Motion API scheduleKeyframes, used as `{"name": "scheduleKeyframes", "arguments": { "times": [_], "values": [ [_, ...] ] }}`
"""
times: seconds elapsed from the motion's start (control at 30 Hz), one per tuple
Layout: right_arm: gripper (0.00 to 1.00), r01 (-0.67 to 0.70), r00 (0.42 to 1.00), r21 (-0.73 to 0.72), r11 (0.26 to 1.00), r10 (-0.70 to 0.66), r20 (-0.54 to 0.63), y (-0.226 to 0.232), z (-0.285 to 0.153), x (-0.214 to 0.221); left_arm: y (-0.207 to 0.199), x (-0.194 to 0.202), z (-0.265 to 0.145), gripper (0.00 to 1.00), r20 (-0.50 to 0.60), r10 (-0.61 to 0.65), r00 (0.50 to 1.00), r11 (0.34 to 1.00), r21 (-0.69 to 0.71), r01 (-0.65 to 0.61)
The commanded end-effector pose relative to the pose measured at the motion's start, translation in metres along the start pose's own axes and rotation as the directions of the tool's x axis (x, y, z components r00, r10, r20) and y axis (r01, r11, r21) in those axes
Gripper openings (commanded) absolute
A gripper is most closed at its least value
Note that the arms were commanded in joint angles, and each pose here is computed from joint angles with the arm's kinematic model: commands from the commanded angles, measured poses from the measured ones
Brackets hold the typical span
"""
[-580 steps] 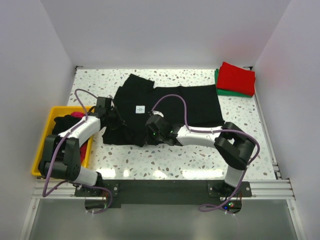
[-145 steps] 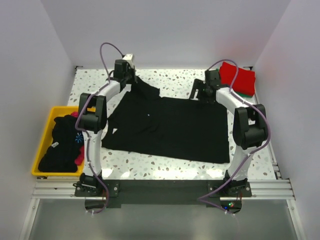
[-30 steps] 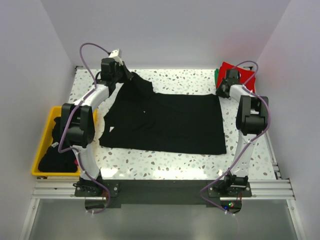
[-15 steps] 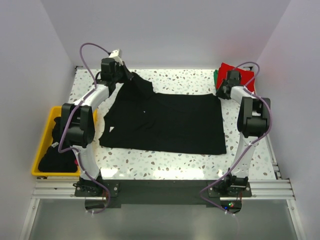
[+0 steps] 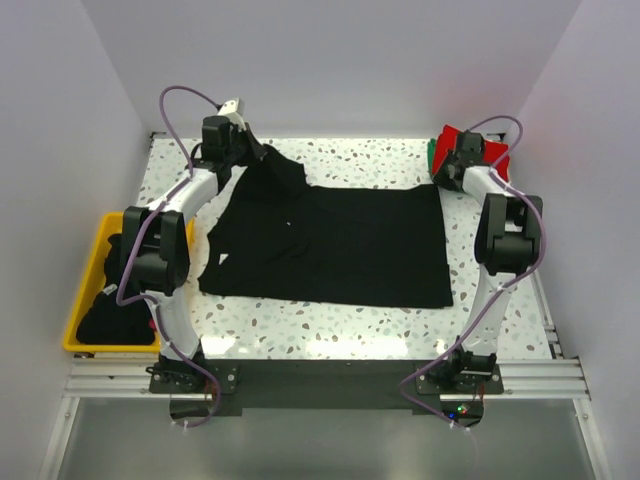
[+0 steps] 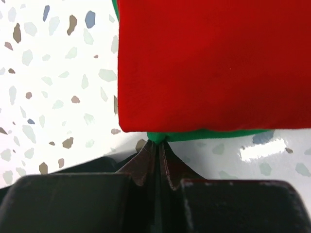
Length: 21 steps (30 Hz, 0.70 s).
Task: Fold and stack the t-shirts
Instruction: Fold the tshirt
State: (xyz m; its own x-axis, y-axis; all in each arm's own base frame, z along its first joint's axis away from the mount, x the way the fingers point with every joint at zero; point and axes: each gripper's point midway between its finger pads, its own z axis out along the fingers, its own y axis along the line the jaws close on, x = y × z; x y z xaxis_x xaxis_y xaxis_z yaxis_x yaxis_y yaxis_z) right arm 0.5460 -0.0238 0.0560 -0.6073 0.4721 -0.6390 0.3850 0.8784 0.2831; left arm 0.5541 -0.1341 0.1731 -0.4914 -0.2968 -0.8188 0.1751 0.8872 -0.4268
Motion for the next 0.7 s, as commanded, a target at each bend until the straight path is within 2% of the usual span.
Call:
{"name": "scheduleKeyframes", "arguments": {
  "times": [0.0, 0.17, 0.2, 0.4, 0.43, 0.67],
  "values": [
    [0.06, -0.014, 1.0, -0.026, 1.0, 0.014, 0.002, 0.008, 0.01, -0.011, -0.019, -0.033, -0.011, 0.0, 0.075, 0.037, 0.996, 0.998, 0.047, -0.04],
    [0.14, -0.015, 1.0, 0.002, 1.0, 0.015, -0.018, 0.001, 0.026, -0.013, -0.018, -0.033, -0.01, 0.0, 0.074, 0.035, 0.997, 0.998, 0.051, -0.039],
    [0.2, -0.012, 1.0, 0.013, 1.0, 0.012, -0.017, -0.001, 0.027, -0.015, -0.018, -0.033, -0.011, 0.0, 0.076, 0.037, 0.996, 0.998, 0.05, -0.04],
    [0.34, -0.002, 1.0, 0.064, 0.998, 0.003, -0.014, -0.018, 0.027, -0.023, -0.016, -0.032, -0.009, 0.0, 0.069, 0.036, 0.997, 0.998, 0.049, -0.039],
    [0.39, 0.001, 1.0, 0.082, 0.997, 0.001, -0.02, -0.023, 0.027, -0.019, -0.015, -0.032, -0.009, 0.0, 0.07, 0.035, 0.997, 0.998, 0.046, -0.038],
    [0.47, 0.011, 1.0, 0.022, 1.0, -0.011, 0.003, -0.013, 0.02, -0.017, -0.014, -0.032, -0.009, 0.0, 0.069, 0.031, 0.997, 0.998, 0.046, -0.034]
  ]
}}
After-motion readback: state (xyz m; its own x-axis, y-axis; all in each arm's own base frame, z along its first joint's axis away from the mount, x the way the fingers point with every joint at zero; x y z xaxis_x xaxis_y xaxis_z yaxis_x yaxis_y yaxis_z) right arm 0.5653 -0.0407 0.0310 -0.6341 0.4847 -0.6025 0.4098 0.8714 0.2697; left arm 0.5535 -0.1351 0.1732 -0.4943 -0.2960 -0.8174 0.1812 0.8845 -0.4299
